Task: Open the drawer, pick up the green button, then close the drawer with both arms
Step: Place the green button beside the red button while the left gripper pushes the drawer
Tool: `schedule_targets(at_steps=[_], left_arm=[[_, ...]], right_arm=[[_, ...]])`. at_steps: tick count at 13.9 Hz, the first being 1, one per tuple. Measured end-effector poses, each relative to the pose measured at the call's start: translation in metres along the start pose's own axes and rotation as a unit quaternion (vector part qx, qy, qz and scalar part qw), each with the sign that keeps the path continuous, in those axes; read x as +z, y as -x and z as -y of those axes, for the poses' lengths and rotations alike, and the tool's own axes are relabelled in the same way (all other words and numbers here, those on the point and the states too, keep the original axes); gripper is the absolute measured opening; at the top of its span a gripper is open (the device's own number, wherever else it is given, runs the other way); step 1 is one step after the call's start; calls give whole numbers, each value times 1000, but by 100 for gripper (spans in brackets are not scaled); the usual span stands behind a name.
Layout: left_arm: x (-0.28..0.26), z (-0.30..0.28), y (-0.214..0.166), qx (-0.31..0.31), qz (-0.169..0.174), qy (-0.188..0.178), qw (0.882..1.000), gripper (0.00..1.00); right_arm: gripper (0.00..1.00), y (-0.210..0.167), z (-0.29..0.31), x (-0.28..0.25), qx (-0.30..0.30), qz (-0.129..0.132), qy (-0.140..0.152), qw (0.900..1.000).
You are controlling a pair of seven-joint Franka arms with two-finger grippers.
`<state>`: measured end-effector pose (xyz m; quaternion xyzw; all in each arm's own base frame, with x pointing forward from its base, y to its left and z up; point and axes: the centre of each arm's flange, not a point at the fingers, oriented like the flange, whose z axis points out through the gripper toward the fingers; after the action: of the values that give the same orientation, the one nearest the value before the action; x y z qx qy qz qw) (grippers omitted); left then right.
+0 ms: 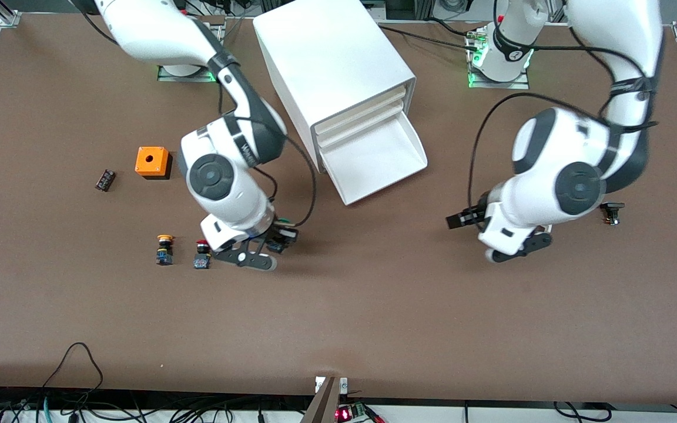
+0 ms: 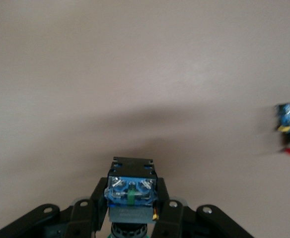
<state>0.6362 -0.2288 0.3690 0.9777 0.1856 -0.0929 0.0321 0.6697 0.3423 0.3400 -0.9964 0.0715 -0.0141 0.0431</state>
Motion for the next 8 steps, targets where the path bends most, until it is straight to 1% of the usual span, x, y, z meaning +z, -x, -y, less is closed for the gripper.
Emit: schedule_targets(at_steps=[2, 4, 6, 8], left_arm=[[41, -19, 16, -8, -23, -6, 1000, 100], [75, -29, 31, -12, -37, 0, 999, 100], [101, -35, 46, -21, -47, 7, 999, 100], [123, -41, 63, -24, -56, 10, 998, 100]], right_arm=[[42, -18, -39, 23, -37, 15, 11, 999], [42, -35, -74, 50, -69, 25, 17, 997], [42, -42, -92, 75, -108, 35, 20, 993], [42, -42, -96, 98, -138, 41, 21, 989]])
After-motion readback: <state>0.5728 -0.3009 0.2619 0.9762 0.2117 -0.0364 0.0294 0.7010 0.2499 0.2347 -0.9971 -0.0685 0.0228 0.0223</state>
